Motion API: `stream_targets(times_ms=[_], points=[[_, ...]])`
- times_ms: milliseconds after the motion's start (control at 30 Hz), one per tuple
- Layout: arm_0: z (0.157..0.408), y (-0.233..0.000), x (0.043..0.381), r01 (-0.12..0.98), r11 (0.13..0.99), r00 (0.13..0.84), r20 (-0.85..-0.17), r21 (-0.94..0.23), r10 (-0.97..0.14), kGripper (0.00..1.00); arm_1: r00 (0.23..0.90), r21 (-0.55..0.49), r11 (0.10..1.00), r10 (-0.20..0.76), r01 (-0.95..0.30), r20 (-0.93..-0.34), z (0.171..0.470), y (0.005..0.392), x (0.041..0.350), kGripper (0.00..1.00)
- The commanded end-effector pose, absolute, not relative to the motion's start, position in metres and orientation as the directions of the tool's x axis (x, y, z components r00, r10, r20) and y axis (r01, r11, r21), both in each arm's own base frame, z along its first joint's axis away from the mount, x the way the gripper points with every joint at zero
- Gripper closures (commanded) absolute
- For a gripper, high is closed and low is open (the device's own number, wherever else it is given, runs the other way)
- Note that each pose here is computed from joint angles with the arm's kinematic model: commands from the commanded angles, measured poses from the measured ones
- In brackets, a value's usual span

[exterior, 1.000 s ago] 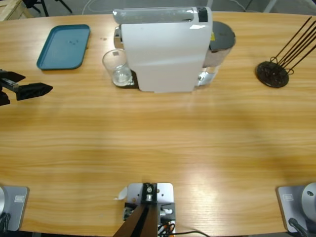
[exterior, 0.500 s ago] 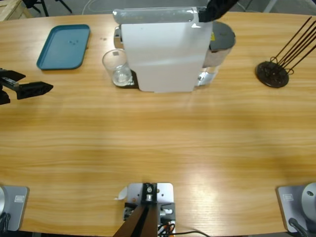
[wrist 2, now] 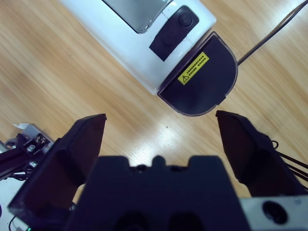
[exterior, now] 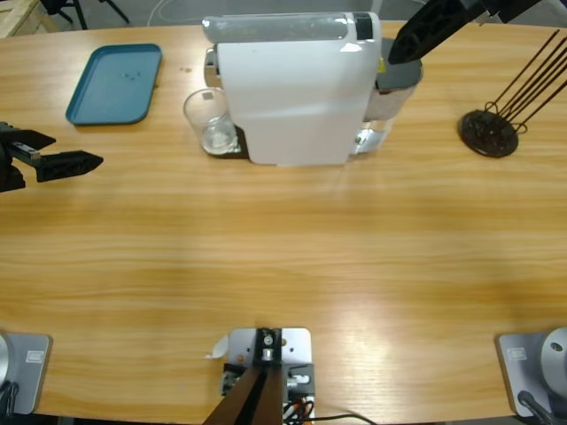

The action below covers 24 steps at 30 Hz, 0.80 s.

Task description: Pour coffee

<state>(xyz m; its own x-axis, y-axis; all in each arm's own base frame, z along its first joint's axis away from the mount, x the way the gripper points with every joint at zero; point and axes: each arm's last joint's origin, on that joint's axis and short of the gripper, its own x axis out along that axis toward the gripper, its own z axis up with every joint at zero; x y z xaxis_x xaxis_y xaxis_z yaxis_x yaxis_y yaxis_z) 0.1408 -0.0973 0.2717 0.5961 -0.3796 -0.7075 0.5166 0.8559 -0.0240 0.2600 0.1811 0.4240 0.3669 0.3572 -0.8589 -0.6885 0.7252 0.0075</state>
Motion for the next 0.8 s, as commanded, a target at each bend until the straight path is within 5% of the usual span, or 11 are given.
stream_targets(times_ms=[33, 800], points=[[0.2571, -0.0993, 0.1404, 0.536, 0.844, 0.554, -0.745, -0.023, -0.372, 0.041, 0.352, 0.017, 0.723, 0.357, -0.691, -0.865, 0.424, 0.1757, 0.2463, 0.0], [0.2598, -0.0993, 0.1379, 0.56, 0.828, 0.551, -0.729, -0.037, -0.406, 0.032, 0.341, 0.019, 0.723, 0.349, -0.691, -0.873, 0.4242, 0.1727, 0.242, 0.0]])
